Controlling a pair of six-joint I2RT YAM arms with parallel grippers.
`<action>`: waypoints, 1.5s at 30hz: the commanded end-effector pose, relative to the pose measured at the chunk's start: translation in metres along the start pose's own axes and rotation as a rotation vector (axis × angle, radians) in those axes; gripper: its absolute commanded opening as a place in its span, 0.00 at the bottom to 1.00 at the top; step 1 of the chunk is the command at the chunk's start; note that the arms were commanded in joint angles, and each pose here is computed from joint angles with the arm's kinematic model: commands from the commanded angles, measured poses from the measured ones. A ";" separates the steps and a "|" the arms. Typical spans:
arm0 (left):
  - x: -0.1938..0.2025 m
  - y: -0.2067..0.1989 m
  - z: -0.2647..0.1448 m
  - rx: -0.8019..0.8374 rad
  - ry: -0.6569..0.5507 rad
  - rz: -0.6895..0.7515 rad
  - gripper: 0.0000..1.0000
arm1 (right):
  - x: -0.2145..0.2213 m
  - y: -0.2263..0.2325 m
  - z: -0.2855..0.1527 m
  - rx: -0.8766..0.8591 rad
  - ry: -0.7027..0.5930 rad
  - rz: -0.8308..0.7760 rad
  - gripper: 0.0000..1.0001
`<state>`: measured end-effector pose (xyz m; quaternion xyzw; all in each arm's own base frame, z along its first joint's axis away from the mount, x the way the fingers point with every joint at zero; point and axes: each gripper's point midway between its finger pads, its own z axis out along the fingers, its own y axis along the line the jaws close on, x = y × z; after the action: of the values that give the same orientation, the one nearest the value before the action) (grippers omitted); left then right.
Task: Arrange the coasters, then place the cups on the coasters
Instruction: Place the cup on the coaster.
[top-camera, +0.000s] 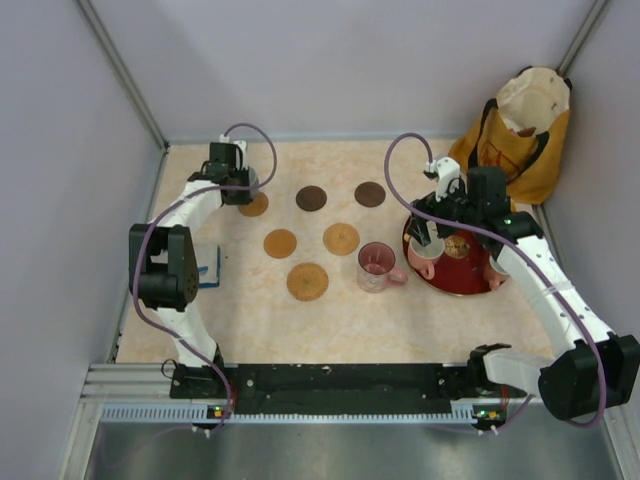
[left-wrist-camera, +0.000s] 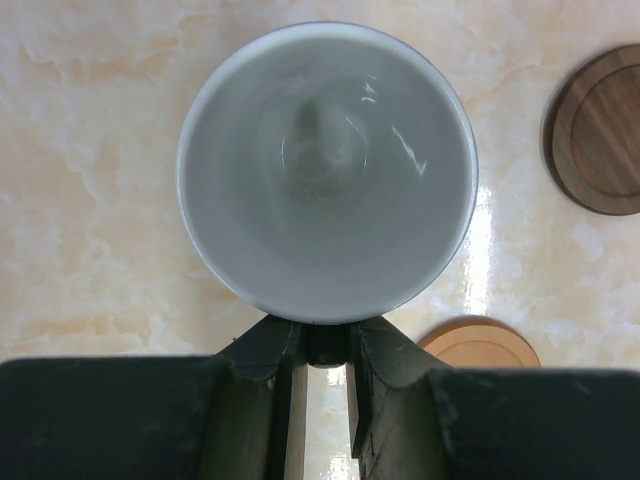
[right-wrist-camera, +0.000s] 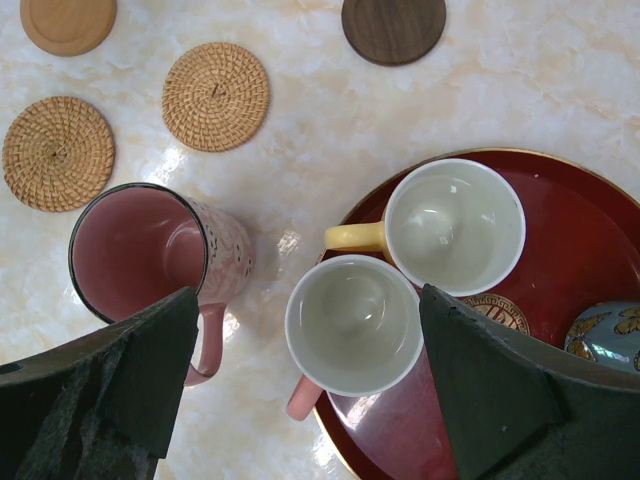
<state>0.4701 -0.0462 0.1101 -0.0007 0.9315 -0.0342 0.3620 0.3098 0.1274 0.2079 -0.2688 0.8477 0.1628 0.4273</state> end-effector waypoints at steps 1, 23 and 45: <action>-0.011 -0.005 0.007 0.024 -0.050 -0.020 0.00 | -0.008 -0.004 0.002 0.008 -0.030 -0.020 0.90; 0.004 0.004 0.022 -0.026 -0.002 -0.017 0.01 | -0.007 -0.004 0.004 0.005 -0.024 -0.021 0.90; 0.010 0.004 0.022 -0.024 0.020 -0.016 0.15 | -0.007 -0.004 0.004 0.006 -0.026 -0.023 0.90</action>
<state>0.4634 -0.0427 0.0726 -0.0095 0.9468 -0.0232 0.3210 0.3106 0.1270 0.2058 -0.2681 0.8496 0.1614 0.4246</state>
